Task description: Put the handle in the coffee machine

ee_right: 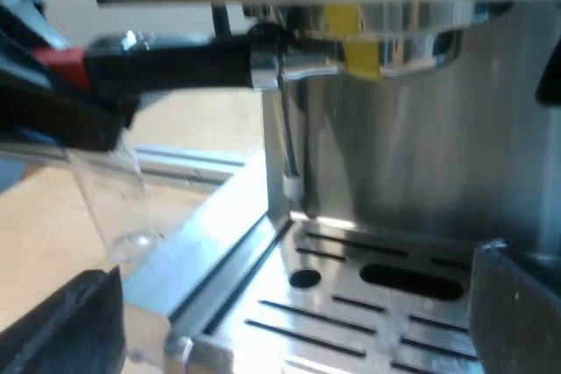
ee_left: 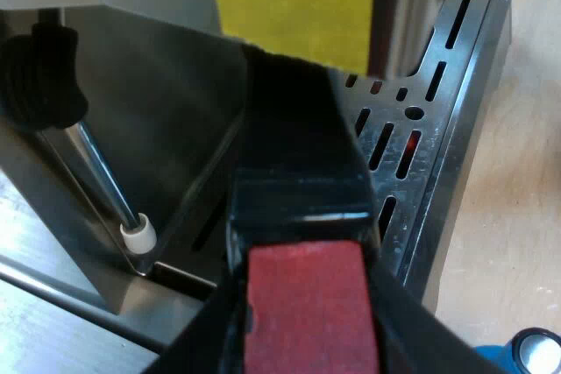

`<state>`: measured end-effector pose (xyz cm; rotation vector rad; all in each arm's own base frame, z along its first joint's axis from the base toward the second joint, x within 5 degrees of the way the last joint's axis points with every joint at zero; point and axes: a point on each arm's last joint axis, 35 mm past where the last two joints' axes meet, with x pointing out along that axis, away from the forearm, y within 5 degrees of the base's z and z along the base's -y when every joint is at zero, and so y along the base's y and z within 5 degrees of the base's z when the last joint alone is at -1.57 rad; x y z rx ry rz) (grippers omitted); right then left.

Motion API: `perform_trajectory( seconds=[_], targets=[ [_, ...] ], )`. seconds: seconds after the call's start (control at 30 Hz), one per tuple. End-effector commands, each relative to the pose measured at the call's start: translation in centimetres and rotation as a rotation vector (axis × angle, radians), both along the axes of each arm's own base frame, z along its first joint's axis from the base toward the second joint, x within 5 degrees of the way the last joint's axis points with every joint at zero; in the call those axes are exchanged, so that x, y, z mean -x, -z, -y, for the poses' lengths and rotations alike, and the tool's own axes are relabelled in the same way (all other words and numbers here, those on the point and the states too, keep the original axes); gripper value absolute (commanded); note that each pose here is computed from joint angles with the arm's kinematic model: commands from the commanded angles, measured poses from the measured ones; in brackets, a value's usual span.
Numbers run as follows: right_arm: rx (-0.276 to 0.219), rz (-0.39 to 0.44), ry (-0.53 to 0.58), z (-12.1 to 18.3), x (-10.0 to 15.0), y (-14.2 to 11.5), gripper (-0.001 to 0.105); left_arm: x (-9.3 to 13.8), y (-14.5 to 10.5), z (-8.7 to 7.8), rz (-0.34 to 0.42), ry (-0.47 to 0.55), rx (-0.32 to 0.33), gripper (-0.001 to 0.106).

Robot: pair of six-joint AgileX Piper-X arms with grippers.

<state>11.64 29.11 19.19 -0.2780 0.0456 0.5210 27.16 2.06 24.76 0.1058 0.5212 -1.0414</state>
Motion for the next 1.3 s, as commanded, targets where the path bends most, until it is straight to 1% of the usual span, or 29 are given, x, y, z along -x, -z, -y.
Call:
perform_trajectory(
  seconds=[0.03, 0.1, 0.27, 0.37, 0.47, 0.53, 0.7, 0.77, 0.87, 0.9, 1.0, 1.03, 1.1, 1.13, 1.2, 1.3],
  targets=[
    [0.013, 0.006, 0.009, -0.2, -0.3, 0.3, 0.080, 0.0, -2.0, 0.2, 0.108, 0.064, 0.100, 0.000],
    [0.027, 0.006, 0.034, -0.5, -0.5, 0.7, 0.080, 0.0, -2.0, 0.2, 0.105, 0.063, 0.101, 0.000],
    [0.035, 0.012, 0.085, -1.5, -0.9, 1.1, 0.080, 0.0, -2.0, 0.2, 0.105, 0.063, 0.101, 0.000],
    [0.041, 0.015, 0.112, -1.9, -1.3, 1.3, 0.080, 0.0, -2.0, 0.2, 0.090, 0.056, 0.108, 0.000],
    [0.045, 0.013, 0.139, -2.5, -2.4, 1.8, 0.080, 0.0, -2.0, 0.2, 0.084, 0.053, 0.111, 0.000],
    [0.044, 0.013, 0.150, -2.6, -2.9, 1.9, 0.078, 0.0, -2.0, 0.2, 0.083, 0.052, 0.111, 0.000],
    [0.045, 0.011, 0.177, -2.2, -4.0, 2.2, 0.063, 0.0, -2.0, 0.2, 0.081, 0.051, 0.113, 0.000],
    [0.040, 0.012, 0.183, -2.2, -4.3, 2.1, 0.061, 0.0, -2.0, 0.2, 0.081, 0.051, 0.113, 0.000],
    [0.032, 0.005, 0.150, -2.1, -4.9, 2.0, 0.061, 0.0, -2.0, 0.2, 0.081, 0.051, 0.113, 0.000],
    [0.032, 0.001, 0.130, -2.2, -5.0, 2.0, 0.060, 0.0, -2.0, 0.2, 0.081, 0.051, 0.113, 0.000],
    [0.043, -0.006, 0.123, -2.0, -5.2, 2.1, 0.057, 0.0, -2.0, 0.2, 0.081, 0.051, 0.113, 0.000],
    [0.047, -0.008, 0.125, -2.0, -5.3, 2.2, 0.055, 0.0, -2.0, 0.2, 0.081, 0.051, 0.113, 0.000],
    [0.051, -0.010, 0.122, -2.2, -5.4, 2.4, 0.046, 0.0, -2.0, 0.2, 0.081, 0.051, 0.113, 0.000],
    [0.056, -0.013, 0.117, -2.3, -5.4, 2.7, 0.044, 0.0, -2.0, 0.2, 0.081, 0.051, 0.113, 0.000],
    [0.060, -0.018, 0.099, -2.8, -5.6, 3.1, 0.031, 0.0, -2.0, 0.2, 0.081, 0.051, 0.113, 0.000],
    [0.067, -0.020, 0.103, -3.4, -5.9, 3.6, 0.020, 0.0, -2.0, 0.2, 0.080, 0.050, 0.113, 0.000]
  ],
)
